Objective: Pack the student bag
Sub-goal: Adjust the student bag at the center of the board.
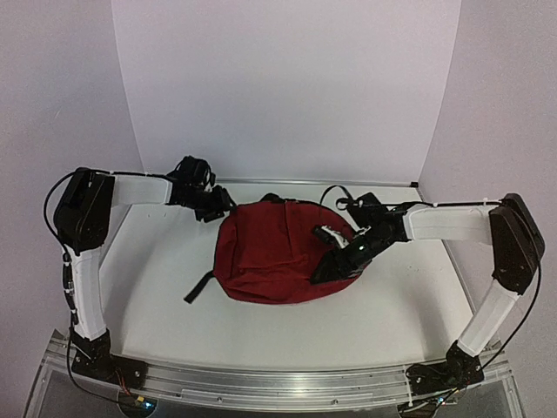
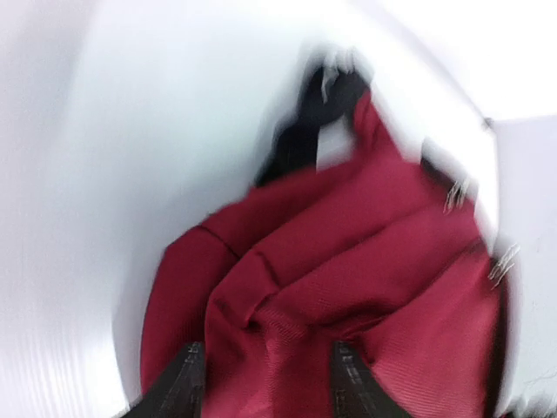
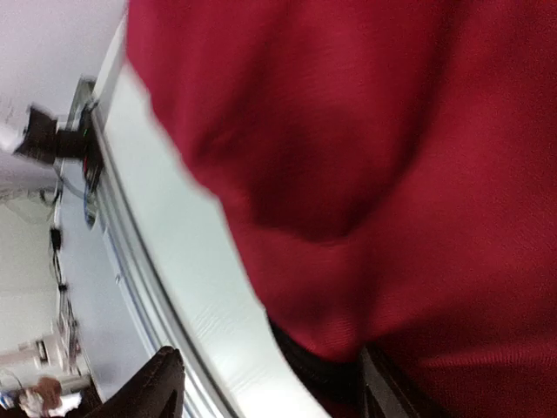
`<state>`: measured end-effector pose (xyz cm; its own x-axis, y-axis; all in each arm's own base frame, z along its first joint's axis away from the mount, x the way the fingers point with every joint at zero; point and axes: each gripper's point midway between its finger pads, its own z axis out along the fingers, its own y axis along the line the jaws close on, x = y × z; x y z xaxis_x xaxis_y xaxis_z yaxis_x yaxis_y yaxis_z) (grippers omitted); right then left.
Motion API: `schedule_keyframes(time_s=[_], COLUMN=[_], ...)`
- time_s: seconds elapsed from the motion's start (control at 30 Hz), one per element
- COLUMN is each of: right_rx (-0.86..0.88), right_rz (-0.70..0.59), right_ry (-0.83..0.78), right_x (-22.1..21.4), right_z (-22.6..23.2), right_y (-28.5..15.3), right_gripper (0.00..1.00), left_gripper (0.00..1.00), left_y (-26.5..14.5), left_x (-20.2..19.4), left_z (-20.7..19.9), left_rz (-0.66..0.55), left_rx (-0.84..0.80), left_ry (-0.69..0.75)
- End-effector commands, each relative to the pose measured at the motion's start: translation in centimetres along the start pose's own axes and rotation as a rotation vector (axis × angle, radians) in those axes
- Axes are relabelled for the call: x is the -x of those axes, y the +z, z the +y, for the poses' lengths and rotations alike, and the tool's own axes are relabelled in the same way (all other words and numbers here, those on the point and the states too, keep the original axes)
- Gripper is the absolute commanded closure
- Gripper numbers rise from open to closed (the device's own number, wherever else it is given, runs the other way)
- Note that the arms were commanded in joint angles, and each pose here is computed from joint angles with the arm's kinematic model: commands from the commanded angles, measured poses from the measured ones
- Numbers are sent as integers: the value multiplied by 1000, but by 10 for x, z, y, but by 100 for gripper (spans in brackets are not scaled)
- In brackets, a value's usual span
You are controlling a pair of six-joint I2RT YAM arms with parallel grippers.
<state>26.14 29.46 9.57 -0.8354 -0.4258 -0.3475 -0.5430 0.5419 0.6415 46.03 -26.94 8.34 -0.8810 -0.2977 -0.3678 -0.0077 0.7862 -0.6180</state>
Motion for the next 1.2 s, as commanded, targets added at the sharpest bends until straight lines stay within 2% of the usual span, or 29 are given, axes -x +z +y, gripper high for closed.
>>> schedule_keyframes(time_s=[0.0, 0.07, 0.17, 0.3, 0.37, 0.47, 0.57, 0.67, 0.83, 0.93, 1.03, 1.17], right_rx=[193, 186, 104, -133, -252, -344, -366, -305, -148, -57, 45, 170], right_rz=[74, 20, -121, -236, -233, -199, -147, -89, -1, 39, 80, 72], right_ry=[-107, -154, -191, -141, -121, -91, -63, -27, 65, 100, 66, 11], right_x=[-18, 5, 51, 105, 119, 131, 124, 103, 49, 17, -10, -19], right_z=[75, 83, 67, -5, -42, -83, -108, -113, -96, -72, -30, 22], right_y=[0, -22, -64, -94, -92, -75, -55, -36, -15, -10, -4, -15], right_gripper=[28, 22, 13, 11, 11, 12, 13, 15, 22, 25, 25, 22], left_gripper=[41, 35, 29, 26, 26, 26, 27, 30, 35, 40, 44, 38], left_y=[-34, -52, -81, -99, -99, -93, -88, -79, -58, -41, -20, -16], left_x=[56, 56, 36, -23, -60, -113, -149, -169, -157, -118, -70, -40], left_z=[-65, -64, -59, -59, -63, -61, -60, -52, -43, -46, -36, -43], left_rz=[-101, -127, -146, -118, -82, -7, 37, 68, 35, 21, 1, -6], left_rx=[-96, -69, -54, -61, -81, -108, -139, -128, -88, -115, -159, -108], left_ry=[188, 196, 185, 167, 154, 105, 54, 6, -6, -12, -44, 59])
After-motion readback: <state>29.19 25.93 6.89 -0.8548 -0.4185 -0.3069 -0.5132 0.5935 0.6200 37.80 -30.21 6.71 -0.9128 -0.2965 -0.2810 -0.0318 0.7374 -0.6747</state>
